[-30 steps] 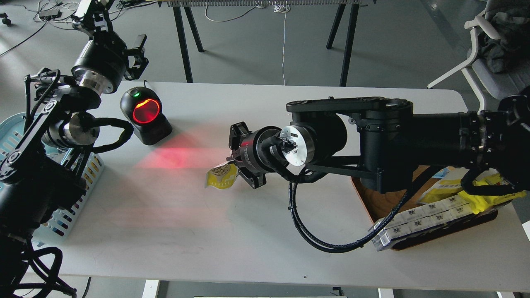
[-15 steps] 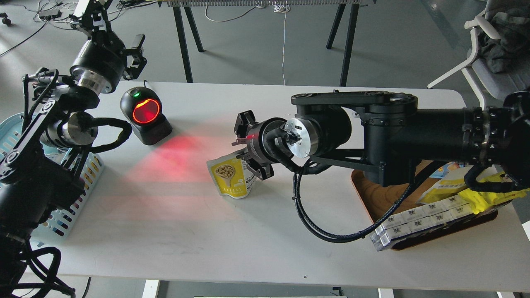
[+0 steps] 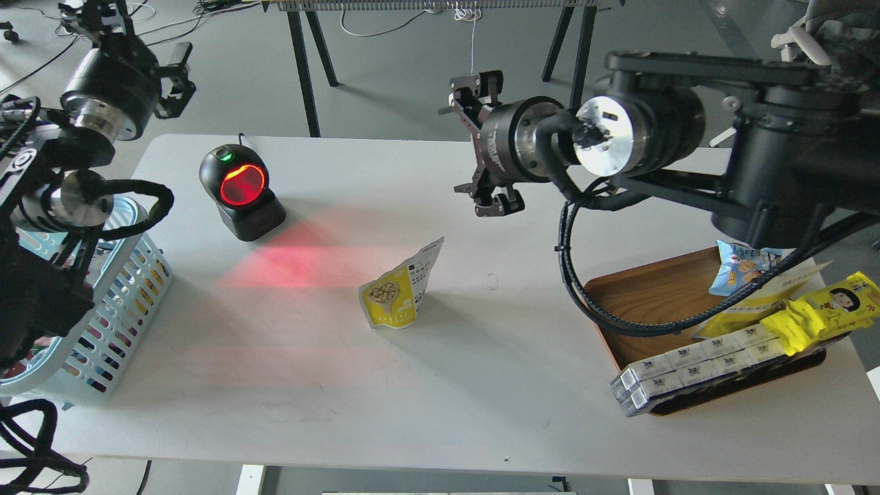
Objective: Scan snack and place in basket
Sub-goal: 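Retract the right gripper back above the tray, then reach the left gripper toward the yellow packet on the table, then close the left gripper on the yellow packet, then lift the packet and bring it in front of the scanner, then hold the packet at the scanner's red light, turning it slightly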
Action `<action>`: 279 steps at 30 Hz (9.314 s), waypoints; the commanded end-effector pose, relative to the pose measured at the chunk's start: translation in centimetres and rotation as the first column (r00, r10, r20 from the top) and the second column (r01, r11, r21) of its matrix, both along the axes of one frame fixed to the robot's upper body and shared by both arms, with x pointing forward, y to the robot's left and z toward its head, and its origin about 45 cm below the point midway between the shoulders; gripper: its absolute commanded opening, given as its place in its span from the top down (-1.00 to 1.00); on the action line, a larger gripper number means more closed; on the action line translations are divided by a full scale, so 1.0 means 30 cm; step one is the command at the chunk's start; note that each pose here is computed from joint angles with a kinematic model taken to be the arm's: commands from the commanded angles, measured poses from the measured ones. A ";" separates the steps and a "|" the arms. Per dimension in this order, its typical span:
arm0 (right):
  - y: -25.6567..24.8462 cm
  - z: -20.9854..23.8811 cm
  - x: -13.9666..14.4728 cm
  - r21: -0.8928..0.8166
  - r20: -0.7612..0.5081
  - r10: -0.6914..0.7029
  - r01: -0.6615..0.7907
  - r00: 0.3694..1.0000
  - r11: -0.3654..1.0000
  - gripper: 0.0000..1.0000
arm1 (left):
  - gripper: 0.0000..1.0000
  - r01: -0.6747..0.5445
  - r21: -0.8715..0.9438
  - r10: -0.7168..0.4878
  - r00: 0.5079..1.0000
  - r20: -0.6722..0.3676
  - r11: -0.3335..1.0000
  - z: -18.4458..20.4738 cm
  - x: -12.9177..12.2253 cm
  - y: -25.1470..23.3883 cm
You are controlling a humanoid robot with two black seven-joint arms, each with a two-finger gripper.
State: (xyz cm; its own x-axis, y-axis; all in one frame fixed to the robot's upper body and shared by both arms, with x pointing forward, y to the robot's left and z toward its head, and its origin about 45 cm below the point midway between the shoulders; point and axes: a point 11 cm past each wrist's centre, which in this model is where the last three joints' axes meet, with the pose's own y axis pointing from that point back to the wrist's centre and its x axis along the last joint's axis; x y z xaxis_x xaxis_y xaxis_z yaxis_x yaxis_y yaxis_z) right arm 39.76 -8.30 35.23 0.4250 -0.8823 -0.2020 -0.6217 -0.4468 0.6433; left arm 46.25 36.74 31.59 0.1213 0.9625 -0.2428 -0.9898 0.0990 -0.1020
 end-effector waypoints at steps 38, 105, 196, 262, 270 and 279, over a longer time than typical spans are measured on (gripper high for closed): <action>-0.964 -0.205 0.157 0.701 0.103 -0.410 0.227 0.906 0.677 -0.93 | -1.00 0.187 0.982 -0.292 0.938 -0.186 -0.027 0.482 -0.445 -0.014; -0.939 -0.285 0.165 0.641 0.094 -0.396 0.249 0.913 0.726 -0.93 | -1.00 0.160 0.833 -0.517 0.717 -0.467 -0.530 -0.332 -0.529 -0.699; -0.941 -0.289 0.165 0.636 0.090 -0.401 0.257 0.912 0.728 -0.93 | 0.97 0.143 0.819 -0.481 0.748 -0.457 -0.556 -0.089 -0.435 -0.354; -0.915 -0.325 0.161 0.626 0.069 -0.395 0.269 0.916 0.732 -0.93 | 0.97 0.103 0.840 -0.500 0.763 -0.411 -0.533 -0.034 -0.432 -0.310; -0.915 -0.325 0.161 0.626 0.068 -0.395 0.268 0.916 0.732 -0.93 | 0.97 0.086 0.851 -0.511 0.767 -0.389 -0.519 -0.018 -0.423 -0.325; -0.915 -0.325 0.161 0.626 0.068 -0.395 0.268 0.916 0.732 -0.93 | 0.96 0.092 0.857 -0.499 0.779 -0.379 -0.507 -0.031 -0.415 -0.347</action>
State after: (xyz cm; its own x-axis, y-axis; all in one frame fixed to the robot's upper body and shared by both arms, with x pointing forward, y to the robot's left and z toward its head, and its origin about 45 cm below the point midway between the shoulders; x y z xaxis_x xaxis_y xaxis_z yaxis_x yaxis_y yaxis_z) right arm 44.58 -35.76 25.47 0.2126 -0.7014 -0.6803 -0.8809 -0.4389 0.1772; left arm 33.79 26.23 30.94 0.3226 -0.3743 0.8694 -0.6961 0.5286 0.4859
